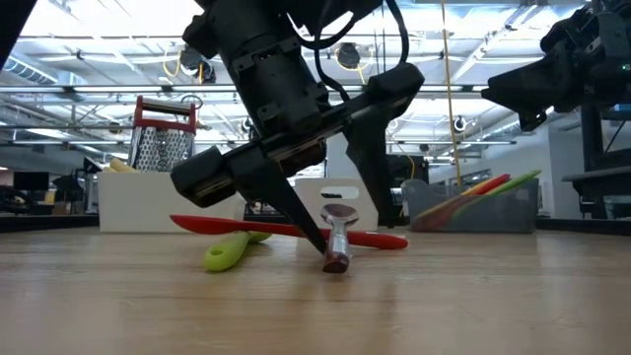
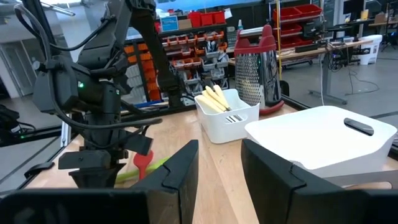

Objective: Pick & Place Kitchen Items
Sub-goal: Put the brown serving spoon into the right white bin

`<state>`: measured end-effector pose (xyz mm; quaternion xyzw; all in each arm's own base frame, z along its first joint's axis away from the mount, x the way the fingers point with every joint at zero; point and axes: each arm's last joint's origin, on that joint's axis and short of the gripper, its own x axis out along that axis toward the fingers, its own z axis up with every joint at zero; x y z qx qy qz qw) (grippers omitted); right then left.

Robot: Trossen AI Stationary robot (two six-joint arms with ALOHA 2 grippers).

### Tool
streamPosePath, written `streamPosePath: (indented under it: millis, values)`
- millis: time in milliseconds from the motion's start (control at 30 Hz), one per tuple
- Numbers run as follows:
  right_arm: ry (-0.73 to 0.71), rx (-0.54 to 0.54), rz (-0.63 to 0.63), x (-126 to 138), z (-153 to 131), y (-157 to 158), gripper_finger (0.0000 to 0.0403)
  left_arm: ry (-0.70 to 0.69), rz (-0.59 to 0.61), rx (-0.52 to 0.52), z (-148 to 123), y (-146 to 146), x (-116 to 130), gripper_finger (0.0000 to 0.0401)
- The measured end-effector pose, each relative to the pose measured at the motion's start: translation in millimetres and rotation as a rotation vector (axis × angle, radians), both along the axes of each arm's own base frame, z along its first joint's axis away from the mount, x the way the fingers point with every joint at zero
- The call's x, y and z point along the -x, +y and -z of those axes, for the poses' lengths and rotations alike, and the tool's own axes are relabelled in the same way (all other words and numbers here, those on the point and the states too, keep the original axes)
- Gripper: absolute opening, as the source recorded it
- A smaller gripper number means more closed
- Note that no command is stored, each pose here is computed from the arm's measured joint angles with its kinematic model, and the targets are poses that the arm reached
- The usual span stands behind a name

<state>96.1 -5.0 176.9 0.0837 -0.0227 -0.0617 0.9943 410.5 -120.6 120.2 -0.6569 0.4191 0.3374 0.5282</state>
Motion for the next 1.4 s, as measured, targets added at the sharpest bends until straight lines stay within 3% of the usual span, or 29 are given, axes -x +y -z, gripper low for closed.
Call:
streamPosePath:
  millis: [567,967,1400]
  values:
    - [0.000,0.000,0.000,0.0,0.1,0.0,0.0114,-0.022,-0.011,-0.102,1.4,-2.8,1.8,0.0021]
    - [0.001,0.000,0.000,-0.1,0.3,0.0,0.0114,-0.102,-0.034,-0.124,-20.0,-9.8,5.0,0.0027]
    - [0.002,0.000,-0.003,-0.1,0.3,0.1,0.0114,-0.393,-0.112,-0.187,-108.2,10.4,11.4,0.0026]
